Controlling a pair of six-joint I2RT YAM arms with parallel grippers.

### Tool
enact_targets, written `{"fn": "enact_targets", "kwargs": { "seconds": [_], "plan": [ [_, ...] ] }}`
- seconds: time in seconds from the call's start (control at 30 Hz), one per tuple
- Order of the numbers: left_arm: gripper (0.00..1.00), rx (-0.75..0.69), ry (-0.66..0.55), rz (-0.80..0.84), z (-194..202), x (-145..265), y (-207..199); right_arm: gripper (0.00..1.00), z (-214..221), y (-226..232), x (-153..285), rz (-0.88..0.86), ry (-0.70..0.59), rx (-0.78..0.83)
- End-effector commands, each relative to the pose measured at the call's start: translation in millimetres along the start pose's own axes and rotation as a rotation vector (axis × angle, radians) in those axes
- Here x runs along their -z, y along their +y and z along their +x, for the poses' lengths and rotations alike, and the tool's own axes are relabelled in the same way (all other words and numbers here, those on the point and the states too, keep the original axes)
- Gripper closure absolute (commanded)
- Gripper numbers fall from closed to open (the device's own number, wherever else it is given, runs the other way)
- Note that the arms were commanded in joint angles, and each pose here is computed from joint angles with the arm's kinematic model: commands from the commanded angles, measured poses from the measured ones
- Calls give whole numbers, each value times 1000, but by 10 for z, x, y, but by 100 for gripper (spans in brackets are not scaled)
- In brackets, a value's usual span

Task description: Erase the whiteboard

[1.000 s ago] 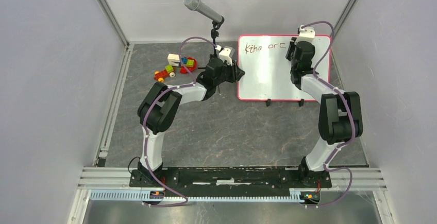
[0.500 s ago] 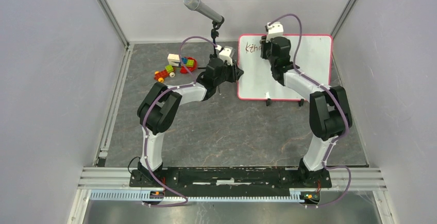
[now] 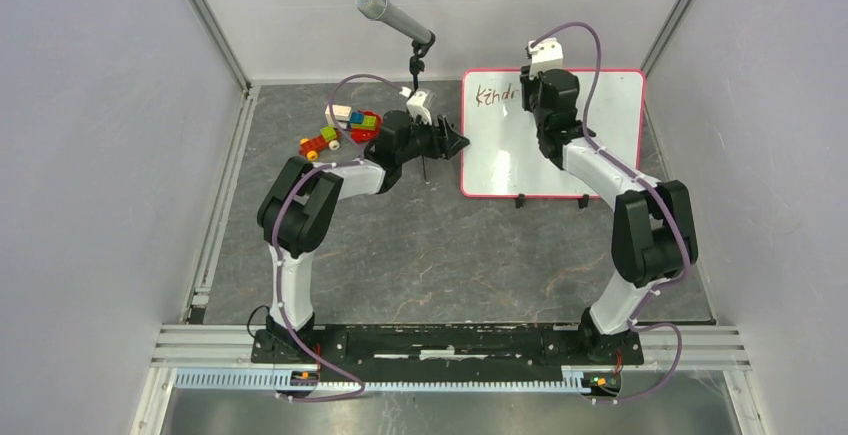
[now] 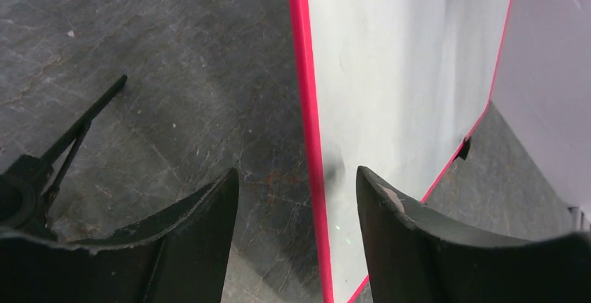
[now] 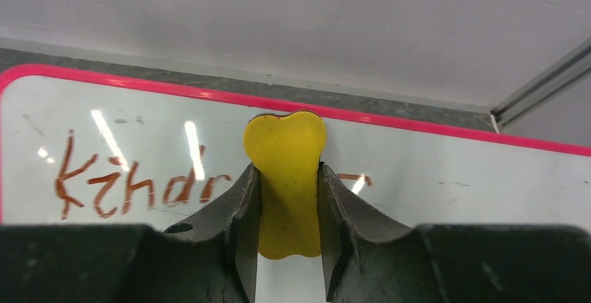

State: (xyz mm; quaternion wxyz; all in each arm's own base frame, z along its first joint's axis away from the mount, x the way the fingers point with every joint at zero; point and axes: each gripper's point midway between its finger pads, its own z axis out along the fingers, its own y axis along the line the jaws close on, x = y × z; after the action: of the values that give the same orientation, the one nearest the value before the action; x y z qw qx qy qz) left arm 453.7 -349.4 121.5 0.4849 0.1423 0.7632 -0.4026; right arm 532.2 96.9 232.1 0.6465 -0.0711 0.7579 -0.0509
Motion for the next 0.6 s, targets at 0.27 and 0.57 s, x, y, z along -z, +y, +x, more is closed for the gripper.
{"fn": "enact_targets", "kwargs": {
  "seconds": [0.27,0.57],
  "plan": [
    [37,83,-50,99,-117,-354,-170,59,-214,-275,-153,8,-33,-22],
    [51,79,-69,97,-123,-339,-163,36,-265,-453,-80,50,-43,-34]
  ]
}}
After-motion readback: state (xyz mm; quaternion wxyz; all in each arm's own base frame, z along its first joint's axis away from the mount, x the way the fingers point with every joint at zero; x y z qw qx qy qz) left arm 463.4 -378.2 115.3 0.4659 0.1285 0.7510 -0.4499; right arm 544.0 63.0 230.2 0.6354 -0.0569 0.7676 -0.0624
